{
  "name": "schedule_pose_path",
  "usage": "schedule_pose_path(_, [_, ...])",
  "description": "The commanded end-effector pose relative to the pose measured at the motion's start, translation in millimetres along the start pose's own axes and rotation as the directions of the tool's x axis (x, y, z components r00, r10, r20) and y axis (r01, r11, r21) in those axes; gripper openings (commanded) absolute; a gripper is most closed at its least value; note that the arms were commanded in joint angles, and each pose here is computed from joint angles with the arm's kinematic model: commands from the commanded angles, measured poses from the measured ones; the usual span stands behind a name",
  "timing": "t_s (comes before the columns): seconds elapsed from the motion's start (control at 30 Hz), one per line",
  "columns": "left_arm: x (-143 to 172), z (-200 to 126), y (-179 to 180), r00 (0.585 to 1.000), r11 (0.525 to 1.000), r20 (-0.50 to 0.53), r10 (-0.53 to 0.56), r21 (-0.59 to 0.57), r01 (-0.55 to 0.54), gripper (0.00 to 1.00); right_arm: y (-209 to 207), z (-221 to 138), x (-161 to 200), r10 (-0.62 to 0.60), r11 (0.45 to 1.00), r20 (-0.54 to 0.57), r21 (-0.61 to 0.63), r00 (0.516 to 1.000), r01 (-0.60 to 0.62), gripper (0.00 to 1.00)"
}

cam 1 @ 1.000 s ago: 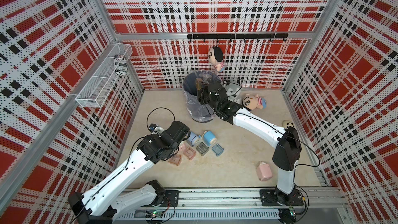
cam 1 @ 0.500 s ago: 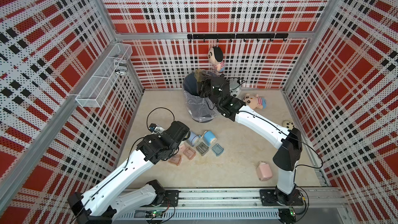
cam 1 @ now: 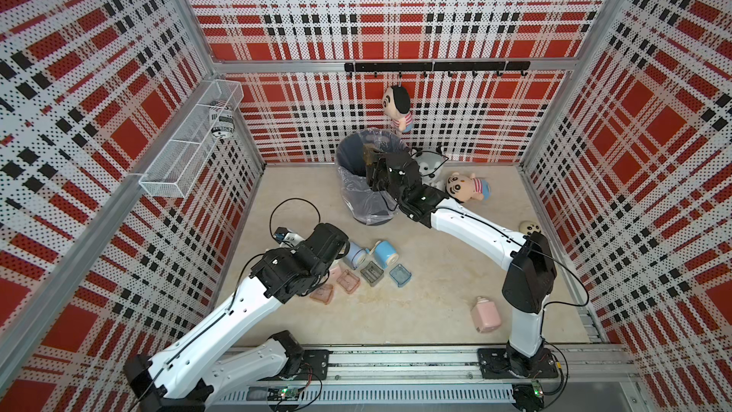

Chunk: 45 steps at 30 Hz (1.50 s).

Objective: Take out the pencil sharpener tray and clean the shavings
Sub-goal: Pour the shavings into the trash bin.

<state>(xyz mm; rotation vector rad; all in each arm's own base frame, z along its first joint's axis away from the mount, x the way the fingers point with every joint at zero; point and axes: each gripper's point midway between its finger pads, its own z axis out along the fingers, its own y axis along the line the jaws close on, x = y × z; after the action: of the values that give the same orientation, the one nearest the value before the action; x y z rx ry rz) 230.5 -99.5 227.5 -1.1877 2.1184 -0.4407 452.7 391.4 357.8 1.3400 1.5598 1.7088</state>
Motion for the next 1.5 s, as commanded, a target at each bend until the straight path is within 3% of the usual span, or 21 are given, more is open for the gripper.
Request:
schedule_pose_path(0.0, [-2, -1, -5, 1.0, 1.0, 0.018, -0.004, 0.026, 0.004, 0.36, 44, -17, 8, -0.015, 0.996, -0.022, -0.085, 1.0, 0.013, 0.44])
schedule_pose_path(0.33, [-2, -2, -8, 1.0, 0.999, 0.021, -0.001, 0.033, 0.001, 0.36, 5, -10, -5, -0.001, 1.0, -0.019, -0.028, 1.0, 0.001, 0.44])
schedule_pose_path(0.5, [-3, -4, -12, 1.0, 0.999, 0.022, -0.004, 0.043, 0.003, 0.36, 11, -14, -3, -0.028, 0.999, -0.03, -0.04, 0.999, 0.027, 0.44])
schedule_pose_path(0.6, [-4, -6, -14, 1.0, 0.999, 0.023, -0.006, 0.049, 0.005, 0.36, 24, -21, 1, -0.081, 0.995, -0.039, -0.068, 0.996, 0.078, 0.44])
schedule_pose_path(0.77, [-3, -10, -22, 1.0, 0.998, 0.023, -0.002, 0.065, 0.001, 0.36, 45, -36, 11, -0.267, 0.96, -0.083, -0.113, 0.96, 0.257, 0.44])
schedule_pose_path(0.97, [8, -15, -39, 1.0, 0.995, 0.023, 0.016, 0.093, -0.018, 0.36, 48, -78, -1, -0.562, 0.822, -0.039, -0.134, 0.826, 0.553, 0.45])
schedule_pose_path(1.1, [24, -13, -53, 0.999, 0.994, 0.016, 0.045, 0.103, -0.046, 0.36, 39, -109, -33, -0.692, 0.714, 0.056, -0.086, 0.719, 0.694, 0.44])
schedule_pose_path(1.3, [57, -10, -85, 0.993, 0.986, -0.002, 0.117, 0.119, -0.116, 0.36, 24, -161, -79, -0.861, 0.493, 0.162, 0.043, 0.481, 0.869, 0.45])
schedule_pose_path(1.47, [94, -4, -107, 0.982, 0.976, -0.021, 0.186, 0.122, -0.182, 0.36, -15, -198, -123, -0.938, 0.335, 0.161, 0.187, 0.308, 0.923, 0.47])
